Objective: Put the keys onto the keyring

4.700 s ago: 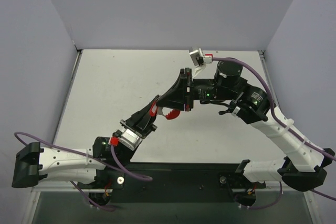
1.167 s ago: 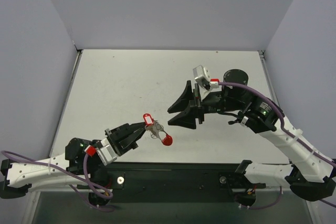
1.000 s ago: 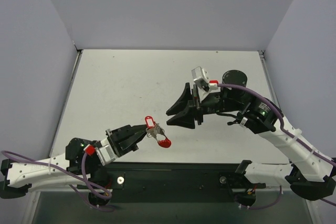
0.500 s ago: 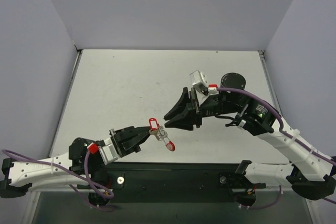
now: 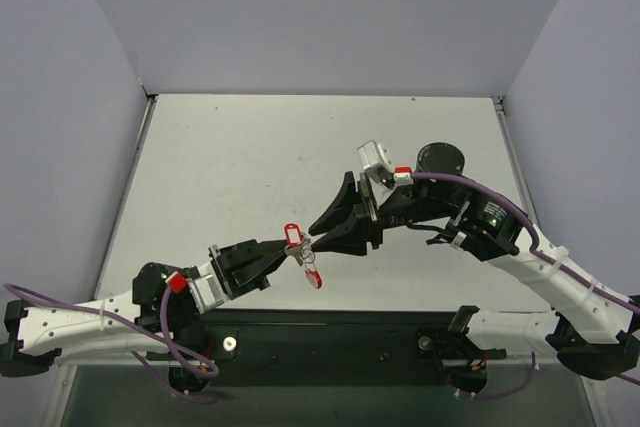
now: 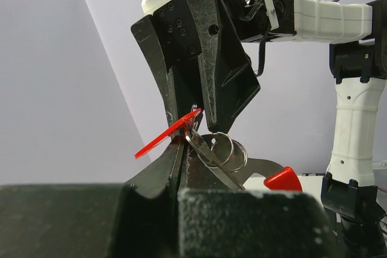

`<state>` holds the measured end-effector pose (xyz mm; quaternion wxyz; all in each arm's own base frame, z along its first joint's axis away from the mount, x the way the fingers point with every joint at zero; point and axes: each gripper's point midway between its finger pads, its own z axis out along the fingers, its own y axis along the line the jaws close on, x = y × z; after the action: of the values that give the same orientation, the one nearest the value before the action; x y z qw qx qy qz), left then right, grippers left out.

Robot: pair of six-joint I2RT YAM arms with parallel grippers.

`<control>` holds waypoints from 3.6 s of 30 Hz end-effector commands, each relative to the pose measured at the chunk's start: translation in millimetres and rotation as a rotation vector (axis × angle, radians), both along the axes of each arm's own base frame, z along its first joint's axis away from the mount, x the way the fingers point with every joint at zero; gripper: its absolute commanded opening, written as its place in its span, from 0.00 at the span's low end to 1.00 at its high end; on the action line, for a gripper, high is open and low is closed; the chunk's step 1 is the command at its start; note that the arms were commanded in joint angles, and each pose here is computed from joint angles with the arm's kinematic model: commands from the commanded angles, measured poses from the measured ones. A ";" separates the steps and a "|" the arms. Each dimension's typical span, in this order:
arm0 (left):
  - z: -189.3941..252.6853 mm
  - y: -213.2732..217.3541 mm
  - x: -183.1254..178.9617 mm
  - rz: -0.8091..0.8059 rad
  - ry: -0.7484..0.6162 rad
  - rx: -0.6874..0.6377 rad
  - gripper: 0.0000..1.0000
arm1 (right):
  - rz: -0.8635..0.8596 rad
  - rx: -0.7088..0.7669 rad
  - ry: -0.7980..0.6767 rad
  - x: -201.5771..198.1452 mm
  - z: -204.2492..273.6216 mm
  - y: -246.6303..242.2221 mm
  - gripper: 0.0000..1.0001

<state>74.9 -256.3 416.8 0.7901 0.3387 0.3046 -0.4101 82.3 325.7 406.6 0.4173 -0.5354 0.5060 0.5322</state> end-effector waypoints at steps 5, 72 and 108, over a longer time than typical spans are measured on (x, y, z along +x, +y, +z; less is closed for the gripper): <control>24.5 10.0 -3.9 -0.016 -0.005 -0.094 0.00 | 0.027 0.105 -0.077 -7.7 23.5 -0.5 0.30; 19.4 6.1 -1.2 -0.029 0.045 -0.102 0.17 | -0.187 0.198 -0.105 21.3 23.7 3.8 0.00; 0.8 14.2 7.6 0.016 0.096 -0.061 0.13 | -0.184 0.247 -0.121 16.1 31.5 -2.3 0.00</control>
<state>81.5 -249.0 413.6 0.7872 0.3078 0.3281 -0.4219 103.1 329.5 406.0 0.5136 -0.4730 0.5053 0.5072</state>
